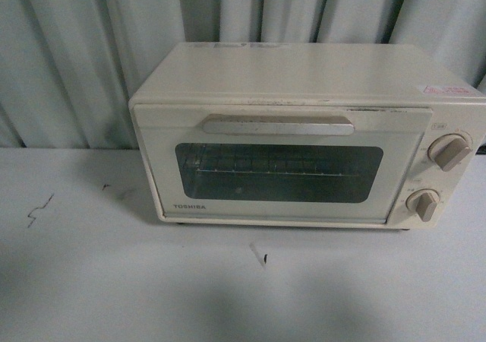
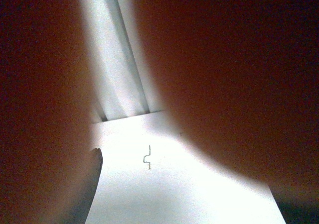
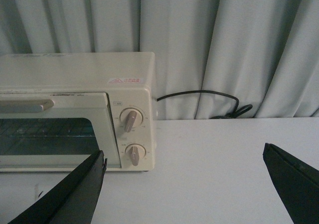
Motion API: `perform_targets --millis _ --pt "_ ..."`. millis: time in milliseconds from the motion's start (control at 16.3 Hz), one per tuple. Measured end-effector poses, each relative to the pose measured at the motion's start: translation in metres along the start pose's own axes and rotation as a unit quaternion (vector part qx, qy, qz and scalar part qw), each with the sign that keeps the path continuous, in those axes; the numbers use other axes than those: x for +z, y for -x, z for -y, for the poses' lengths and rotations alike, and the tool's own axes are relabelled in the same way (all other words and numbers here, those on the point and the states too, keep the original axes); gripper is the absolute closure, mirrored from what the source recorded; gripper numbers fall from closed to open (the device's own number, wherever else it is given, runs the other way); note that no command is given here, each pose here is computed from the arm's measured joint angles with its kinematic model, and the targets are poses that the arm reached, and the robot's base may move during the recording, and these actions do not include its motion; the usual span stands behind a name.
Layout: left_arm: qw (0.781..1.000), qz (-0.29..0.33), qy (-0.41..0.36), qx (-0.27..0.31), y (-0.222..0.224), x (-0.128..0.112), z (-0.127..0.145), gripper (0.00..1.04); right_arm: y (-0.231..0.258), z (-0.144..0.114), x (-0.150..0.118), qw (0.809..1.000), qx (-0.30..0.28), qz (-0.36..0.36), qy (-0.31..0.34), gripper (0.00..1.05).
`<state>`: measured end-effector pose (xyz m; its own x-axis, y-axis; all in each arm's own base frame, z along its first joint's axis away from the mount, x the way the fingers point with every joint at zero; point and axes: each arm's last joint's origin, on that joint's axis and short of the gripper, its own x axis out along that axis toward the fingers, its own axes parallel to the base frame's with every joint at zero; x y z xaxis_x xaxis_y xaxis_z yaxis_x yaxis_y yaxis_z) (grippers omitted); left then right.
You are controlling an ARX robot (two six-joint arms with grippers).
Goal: Open oven
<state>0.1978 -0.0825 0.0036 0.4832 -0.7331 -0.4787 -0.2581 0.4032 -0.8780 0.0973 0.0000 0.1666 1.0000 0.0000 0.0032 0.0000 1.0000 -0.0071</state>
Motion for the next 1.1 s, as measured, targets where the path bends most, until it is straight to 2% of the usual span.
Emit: perform_targets --millis 1104 --pt "1.000 0.000 0.000 0.000 0.0000 0.0000 0.0000 0.07 0.0000 0.0000 0.0000 1.000 0.000 0.000 0.000 0.07"
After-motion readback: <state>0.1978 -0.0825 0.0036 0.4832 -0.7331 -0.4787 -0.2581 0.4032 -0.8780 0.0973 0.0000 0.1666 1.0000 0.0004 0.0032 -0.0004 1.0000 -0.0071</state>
